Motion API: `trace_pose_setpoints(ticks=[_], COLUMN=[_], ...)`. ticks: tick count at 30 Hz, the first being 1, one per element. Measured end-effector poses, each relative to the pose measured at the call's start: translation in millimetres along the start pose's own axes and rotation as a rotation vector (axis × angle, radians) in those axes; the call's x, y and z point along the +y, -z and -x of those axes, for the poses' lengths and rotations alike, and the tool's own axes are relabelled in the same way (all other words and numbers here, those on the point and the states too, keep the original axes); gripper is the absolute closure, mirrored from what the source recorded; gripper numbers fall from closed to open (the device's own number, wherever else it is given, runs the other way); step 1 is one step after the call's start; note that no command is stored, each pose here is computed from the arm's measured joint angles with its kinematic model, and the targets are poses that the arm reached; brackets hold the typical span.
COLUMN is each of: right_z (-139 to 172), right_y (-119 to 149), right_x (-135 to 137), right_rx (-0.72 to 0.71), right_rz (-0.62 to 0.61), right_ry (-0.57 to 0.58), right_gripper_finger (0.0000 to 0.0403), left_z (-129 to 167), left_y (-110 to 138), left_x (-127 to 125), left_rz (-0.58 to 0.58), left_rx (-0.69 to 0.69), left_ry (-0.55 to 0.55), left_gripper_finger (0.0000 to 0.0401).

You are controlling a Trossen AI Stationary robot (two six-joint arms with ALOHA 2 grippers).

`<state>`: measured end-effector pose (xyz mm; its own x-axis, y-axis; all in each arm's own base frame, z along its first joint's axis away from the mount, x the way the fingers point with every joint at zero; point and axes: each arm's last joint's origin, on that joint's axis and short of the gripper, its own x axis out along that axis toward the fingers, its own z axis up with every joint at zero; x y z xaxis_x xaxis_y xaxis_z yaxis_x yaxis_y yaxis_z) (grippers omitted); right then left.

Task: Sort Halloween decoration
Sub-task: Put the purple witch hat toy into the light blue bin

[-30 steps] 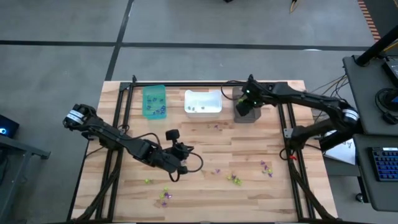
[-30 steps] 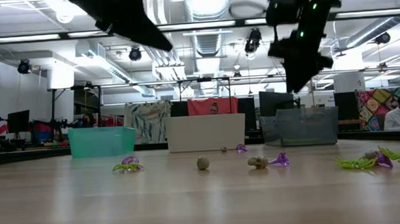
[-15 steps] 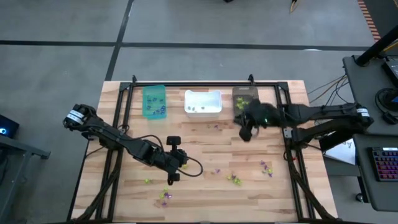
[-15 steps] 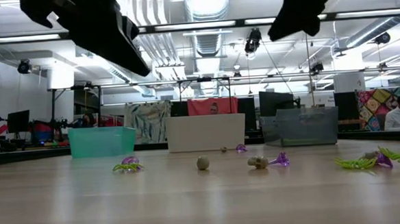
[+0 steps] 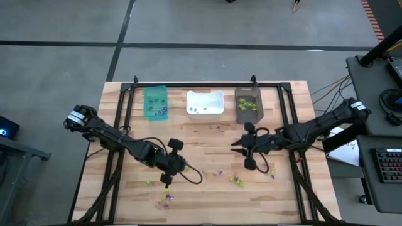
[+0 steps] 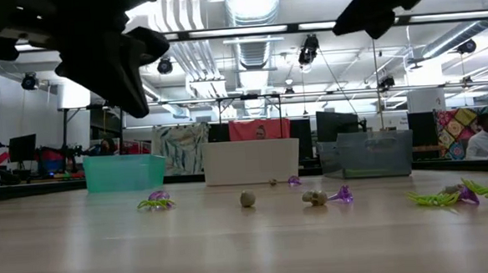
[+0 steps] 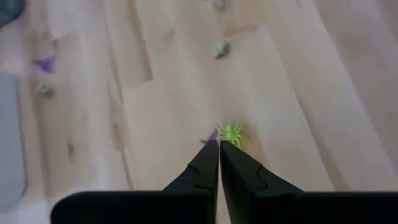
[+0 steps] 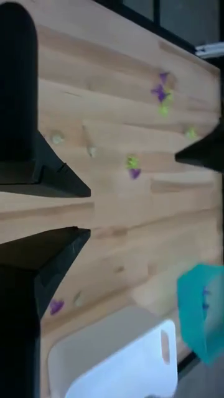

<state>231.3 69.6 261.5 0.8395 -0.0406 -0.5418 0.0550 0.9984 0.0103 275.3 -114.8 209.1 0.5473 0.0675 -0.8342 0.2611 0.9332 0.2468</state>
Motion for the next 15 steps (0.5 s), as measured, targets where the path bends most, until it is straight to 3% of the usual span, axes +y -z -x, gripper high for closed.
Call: trace_pose_setpoints(ticks=[3, 7, 15], right_z=[-10, -24, -40], right_y=[7, 14, 22], right_x=[4, 7, 10], right_rx=[0.002, 0.000, 0.027], right_rz=[0.005, 0.003, 0.001], right_ry=[-0.006, -0.005, 0.002], right_gripper_finger=[0.0329, 0.0332, 0.0326], left_z=[-5, -20, -44], left_y=[2, 6, 14], left_x=[7, 21, 29], left_rz=[-0.036, 0.006, -0.006], left_rx=[0.002, -0.017, -0.020], left_ry=[0.062, 0.127, 0.110], left_gripper_finger=[0.0401, 0.0401, 0.0389])
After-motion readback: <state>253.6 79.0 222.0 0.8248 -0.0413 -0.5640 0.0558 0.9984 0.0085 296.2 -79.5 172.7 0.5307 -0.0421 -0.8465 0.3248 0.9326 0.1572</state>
